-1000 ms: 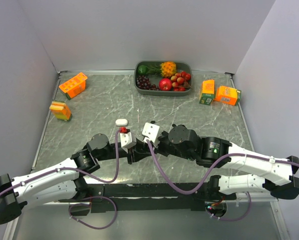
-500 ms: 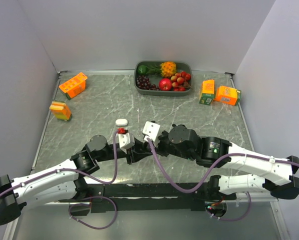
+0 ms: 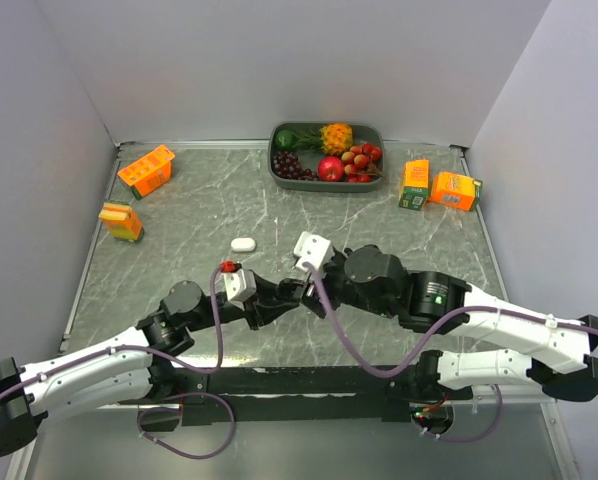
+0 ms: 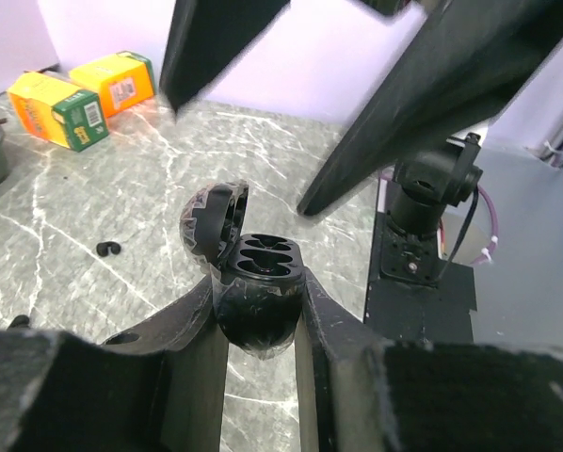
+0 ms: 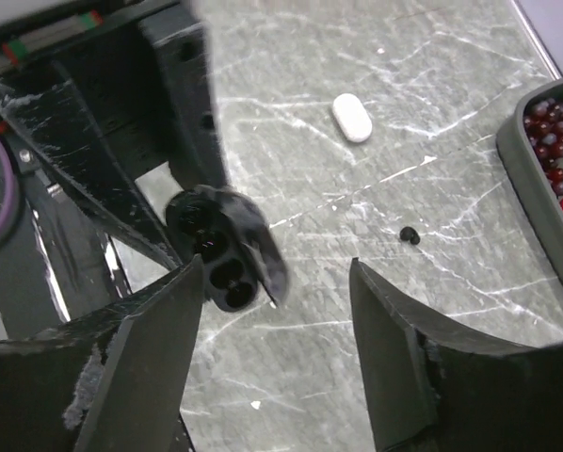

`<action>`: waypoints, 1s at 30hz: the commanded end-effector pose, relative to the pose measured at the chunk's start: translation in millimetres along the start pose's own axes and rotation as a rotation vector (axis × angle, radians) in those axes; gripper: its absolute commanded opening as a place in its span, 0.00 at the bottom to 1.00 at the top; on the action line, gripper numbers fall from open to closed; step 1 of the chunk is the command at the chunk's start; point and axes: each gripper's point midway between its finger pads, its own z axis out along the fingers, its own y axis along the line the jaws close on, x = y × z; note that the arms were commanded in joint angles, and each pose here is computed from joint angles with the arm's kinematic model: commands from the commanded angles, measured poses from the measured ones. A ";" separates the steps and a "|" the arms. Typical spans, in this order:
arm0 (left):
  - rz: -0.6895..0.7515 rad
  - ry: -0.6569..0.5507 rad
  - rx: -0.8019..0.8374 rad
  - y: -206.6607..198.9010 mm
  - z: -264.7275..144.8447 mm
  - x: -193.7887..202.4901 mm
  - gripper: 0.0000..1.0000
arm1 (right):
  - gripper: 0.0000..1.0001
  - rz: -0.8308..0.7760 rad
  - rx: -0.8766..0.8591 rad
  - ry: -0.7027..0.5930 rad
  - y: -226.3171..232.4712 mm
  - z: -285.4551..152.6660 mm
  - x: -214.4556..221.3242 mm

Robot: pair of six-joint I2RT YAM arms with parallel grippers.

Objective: Insert the wireless bluetooth earbuds into the charging case
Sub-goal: Open the charging case, then pick up the earbud from the center of the board.

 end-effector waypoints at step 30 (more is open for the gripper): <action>-0.084 -0.416 0.016 -16.2 -43.0 -41.3 0.01 | 0.50 1.165 0.580 0.270 -176.6 51.5 199.7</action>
